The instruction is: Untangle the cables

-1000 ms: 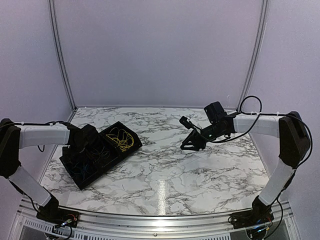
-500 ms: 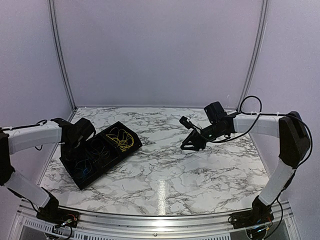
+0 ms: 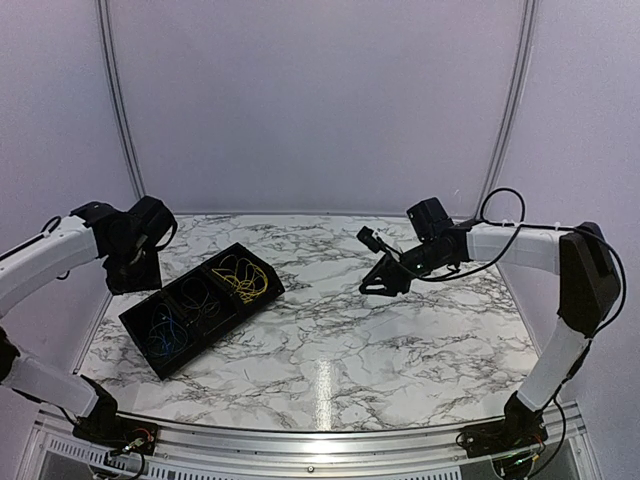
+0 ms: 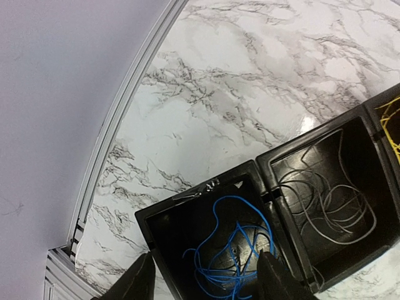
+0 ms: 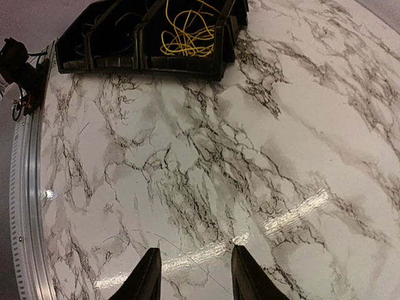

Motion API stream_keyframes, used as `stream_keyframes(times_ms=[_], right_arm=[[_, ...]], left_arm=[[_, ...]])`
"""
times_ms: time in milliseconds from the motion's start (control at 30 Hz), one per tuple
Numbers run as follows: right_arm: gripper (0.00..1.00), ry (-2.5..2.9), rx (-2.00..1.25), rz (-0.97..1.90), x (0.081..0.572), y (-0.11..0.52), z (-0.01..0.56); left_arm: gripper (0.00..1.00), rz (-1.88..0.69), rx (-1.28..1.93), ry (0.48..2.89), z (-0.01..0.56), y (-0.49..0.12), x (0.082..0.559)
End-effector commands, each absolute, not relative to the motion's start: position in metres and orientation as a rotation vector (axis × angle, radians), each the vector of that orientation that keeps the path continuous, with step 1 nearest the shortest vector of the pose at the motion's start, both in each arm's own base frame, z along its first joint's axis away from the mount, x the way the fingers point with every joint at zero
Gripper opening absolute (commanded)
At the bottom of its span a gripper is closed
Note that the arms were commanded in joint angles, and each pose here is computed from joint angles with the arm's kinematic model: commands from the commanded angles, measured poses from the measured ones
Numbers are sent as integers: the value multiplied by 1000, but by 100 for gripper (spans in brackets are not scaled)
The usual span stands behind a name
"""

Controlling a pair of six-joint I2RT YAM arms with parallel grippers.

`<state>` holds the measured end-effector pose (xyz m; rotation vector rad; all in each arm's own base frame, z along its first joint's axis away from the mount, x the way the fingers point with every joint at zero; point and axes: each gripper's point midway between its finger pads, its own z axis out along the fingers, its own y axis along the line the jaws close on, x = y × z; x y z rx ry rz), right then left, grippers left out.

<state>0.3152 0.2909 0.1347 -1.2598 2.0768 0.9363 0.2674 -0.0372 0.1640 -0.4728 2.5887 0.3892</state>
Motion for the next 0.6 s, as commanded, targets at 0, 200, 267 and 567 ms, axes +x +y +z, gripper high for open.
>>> stream_keyframes(times_ms=[0, 200, 267, 567], right_arm=[[39, 1958, -1233, 858, 342, 298, 187], [42, 1875, -984, 714, 402, 248, 278], [46, 1846, -929, 656, 411, 229, 301], [63, 1805, -362, 223, 433, 133, 368]], left_arm=[[60, 272, -420, 2549, 203, -51, 282], [63, -61, -244, 2336, 285, -106, 334], [67, -160, -144, 2237, 317, -131, 347], [99, -314, 104, 2060, 345, -209, 389]])
